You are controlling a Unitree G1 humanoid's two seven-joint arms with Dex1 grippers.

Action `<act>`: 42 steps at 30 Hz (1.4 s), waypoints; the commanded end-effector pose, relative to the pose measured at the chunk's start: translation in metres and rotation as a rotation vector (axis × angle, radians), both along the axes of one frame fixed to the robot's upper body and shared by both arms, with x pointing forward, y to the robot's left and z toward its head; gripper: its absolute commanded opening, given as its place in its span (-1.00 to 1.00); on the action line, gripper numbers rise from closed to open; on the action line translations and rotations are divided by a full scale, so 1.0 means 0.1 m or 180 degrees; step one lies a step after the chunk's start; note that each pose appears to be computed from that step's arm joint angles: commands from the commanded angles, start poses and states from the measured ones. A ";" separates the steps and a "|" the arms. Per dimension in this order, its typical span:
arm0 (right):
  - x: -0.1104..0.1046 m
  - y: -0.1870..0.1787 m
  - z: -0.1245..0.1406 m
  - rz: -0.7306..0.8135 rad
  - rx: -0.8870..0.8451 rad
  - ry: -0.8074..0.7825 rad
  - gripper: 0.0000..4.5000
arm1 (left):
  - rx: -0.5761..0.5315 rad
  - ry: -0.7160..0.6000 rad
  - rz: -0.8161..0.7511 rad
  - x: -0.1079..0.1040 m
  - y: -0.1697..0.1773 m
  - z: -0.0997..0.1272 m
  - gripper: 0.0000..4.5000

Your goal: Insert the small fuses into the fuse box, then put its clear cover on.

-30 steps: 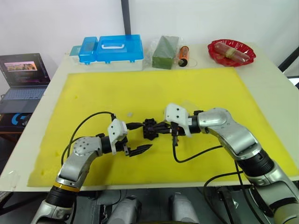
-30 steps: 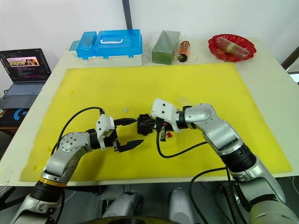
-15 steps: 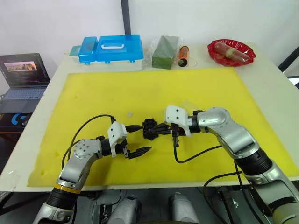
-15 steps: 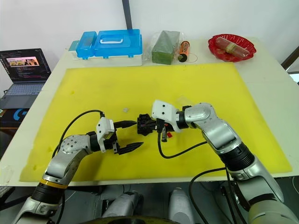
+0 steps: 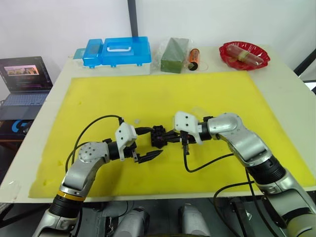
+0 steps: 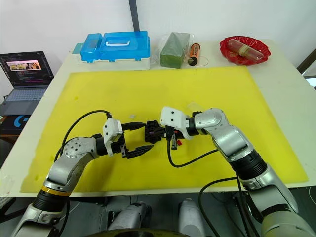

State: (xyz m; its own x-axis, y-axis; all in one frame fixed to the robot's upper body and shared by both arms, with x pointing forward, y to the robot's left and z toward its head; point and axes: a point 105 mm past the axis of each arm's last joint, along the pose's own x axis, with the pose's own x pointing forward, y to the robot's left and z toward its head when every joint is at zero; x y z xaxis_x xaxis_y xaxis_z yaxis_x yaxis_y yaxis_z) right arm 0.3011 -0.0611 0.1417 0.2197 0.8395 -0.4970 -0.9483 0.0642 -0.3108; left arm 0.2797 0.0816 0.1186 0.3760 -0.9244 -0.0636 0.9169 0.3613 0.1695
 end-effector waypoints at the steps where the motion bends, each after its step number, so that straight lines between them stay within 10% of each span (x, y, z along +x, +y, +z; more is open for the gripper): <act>1: -0.01 0.06 0.09 0.0100 0.0042 -0.0122 -1.00 | -0.0025 -0.0087 -0.0026 -0.02 -0.02 0.06 0.99; 42: 0.09 0.05 0.10 0.0269 -0.0133 -0.0153 -1.00 | -0.0010 -0.0048 0.0011 -0.02 0.07 -0.07 0.99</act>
State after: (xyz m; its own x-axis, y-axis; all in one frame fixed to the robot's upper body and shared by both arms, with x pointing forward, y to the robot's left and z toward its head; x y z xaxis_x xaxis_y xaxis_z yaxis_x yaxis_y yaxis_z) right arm 0.3098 -0.0613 0.1418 0.1753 0.8230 -0.5403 -0.9467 -0.0097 -0.3219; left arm 0.2792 0.0872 0.1072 0.3844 -0.9205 -0.0705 0.9158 0.3706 0.1550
